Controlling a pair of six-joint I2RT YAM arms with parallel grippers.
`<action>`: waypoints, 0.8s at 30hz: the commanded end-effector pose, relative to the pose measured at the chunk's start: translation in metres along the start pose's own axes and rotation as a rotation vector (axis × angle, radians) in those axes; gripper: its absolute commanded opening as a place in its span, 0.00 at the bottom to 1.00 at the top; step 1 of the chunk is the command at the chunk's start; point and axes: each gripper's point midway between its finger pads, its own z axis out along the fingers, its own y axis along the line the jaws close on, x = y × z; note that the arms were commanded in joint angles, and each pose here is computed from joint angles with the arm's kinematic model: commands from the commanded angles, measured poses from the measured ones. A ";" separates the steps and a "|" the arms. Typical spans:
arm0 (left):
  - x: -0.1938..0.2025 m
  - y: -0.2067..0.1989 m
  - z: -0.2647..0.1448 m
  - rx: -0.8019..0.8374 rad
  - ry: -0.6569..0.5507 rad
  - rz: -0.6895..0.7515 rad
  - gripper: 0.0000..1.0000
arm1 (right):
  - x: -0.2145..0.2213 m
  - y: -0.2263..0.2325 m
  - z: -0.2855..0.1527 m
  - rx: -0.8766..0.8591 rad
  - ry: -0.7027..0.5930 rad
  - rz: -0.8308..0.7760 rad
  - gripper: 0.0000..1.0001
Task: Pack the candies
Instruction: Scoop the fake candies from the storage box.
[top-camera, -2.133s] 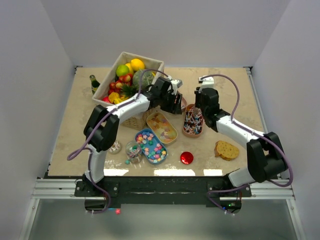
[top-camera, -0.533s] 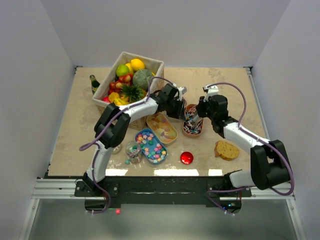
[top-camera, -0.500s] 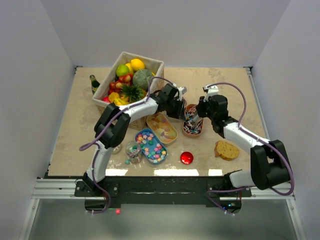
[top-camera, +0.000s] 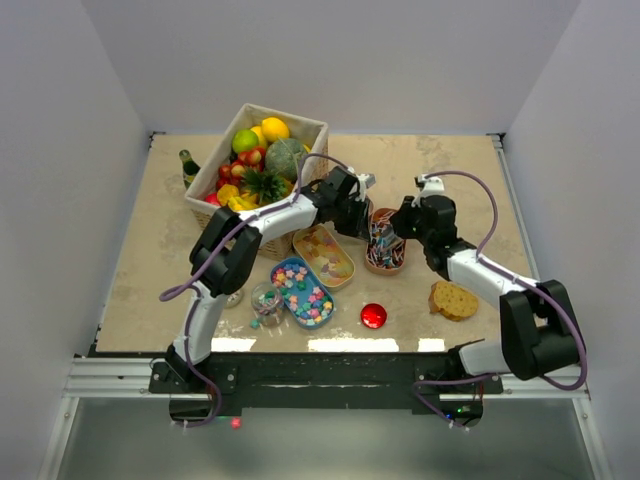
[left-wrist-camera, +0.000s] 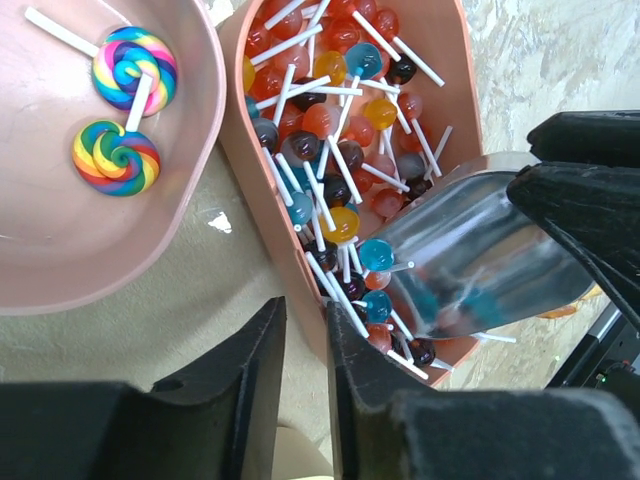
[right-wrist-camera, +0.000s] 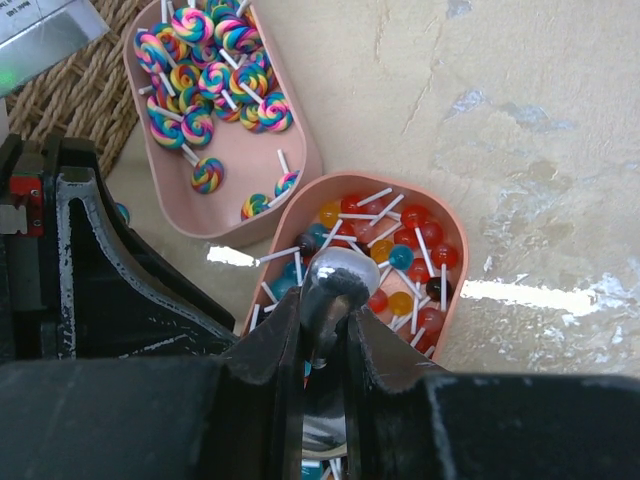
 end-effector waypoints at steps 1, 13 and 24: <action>0.012 0.009 0.009 -0.039 0.047 0.008 0.23 | 0.068 -0.006 -0.011 0.022 0.190 0.039 0.00; 0.021 0.010 0.017 -0.074 0.095 0.023 0.18 | 0.088 -0.014 -0.010 0.077 0.233 0.102 0.00; 0.022 0.020 0.016 -0.132 0.114 0.028 0.00 | 0.091 -0.031 -0.003 0.186 0.254 0.112 0.00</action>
